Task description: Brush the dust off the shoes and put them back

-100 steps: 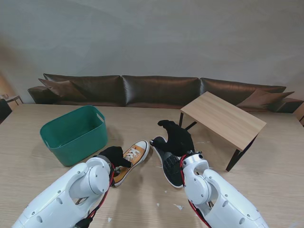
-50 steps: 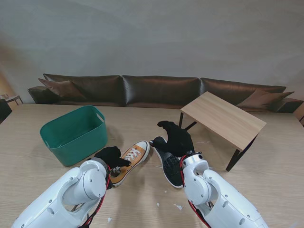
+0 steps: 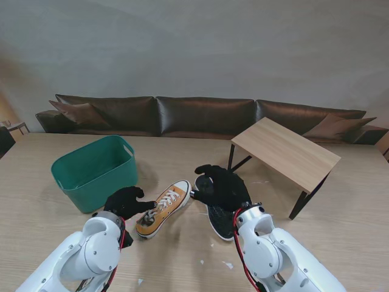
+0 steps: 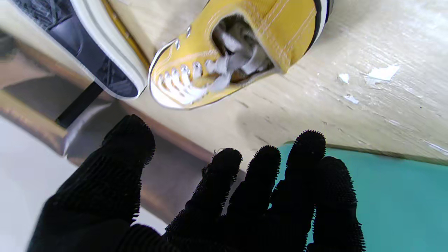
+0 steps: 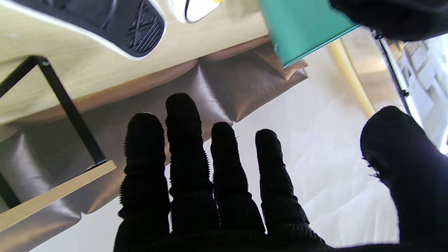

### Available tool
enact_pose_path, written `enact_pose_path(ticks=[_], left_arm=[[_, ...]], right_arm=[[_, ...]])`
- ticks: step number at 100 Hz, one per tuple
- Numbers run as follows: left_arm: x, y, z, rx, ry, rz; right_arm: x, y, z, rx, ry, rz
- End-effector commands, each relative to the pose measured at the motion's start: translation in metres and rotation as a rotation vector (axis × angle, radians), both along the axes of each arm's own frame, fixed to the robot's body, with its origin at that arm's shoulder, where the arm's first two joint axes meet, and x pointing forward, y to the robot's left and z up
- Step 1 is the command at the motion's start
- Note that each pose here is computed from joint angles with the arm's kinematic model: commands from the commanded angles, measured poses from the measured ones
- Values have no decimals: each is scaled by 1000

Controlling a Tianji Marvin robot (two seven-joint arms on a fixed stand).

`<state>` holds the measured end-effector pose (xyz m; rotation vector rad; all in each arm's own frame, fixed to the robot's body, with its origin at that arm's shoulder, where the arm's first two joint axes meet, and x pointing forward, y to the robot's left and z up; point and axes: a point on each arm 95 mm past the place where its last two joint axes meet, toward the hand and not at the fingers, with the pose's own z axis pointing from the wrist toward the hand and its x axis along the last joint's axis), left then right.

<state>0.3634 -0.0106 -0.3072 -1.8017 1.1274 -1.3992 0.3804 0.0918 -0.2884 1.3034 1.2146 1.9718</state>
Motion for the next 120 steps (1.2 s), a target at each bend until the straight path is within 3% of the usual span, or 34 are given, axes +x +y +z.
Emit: enact_pose_path(ticks=[1, 24, 43, 68, 120], left_arm=[[-3, 3, 2, -17, 2, -10], [-13, 38, 8, 36, -43, -54], [-19, 55, 0, 87, -52, -84], [-28, 60, -15, 142, -43, -101], [-45, 72, -27, 183, -58, -34]], right_arm=[[-16, 9, -4, -10, 30, 35], [-46, 32, -6, -71, 109, 65], [-59, 55, -14, -114, 157, 81], [-66, 85, -22, -189, 208, 106], [-71, 130, -59, -299, 298, 80]])
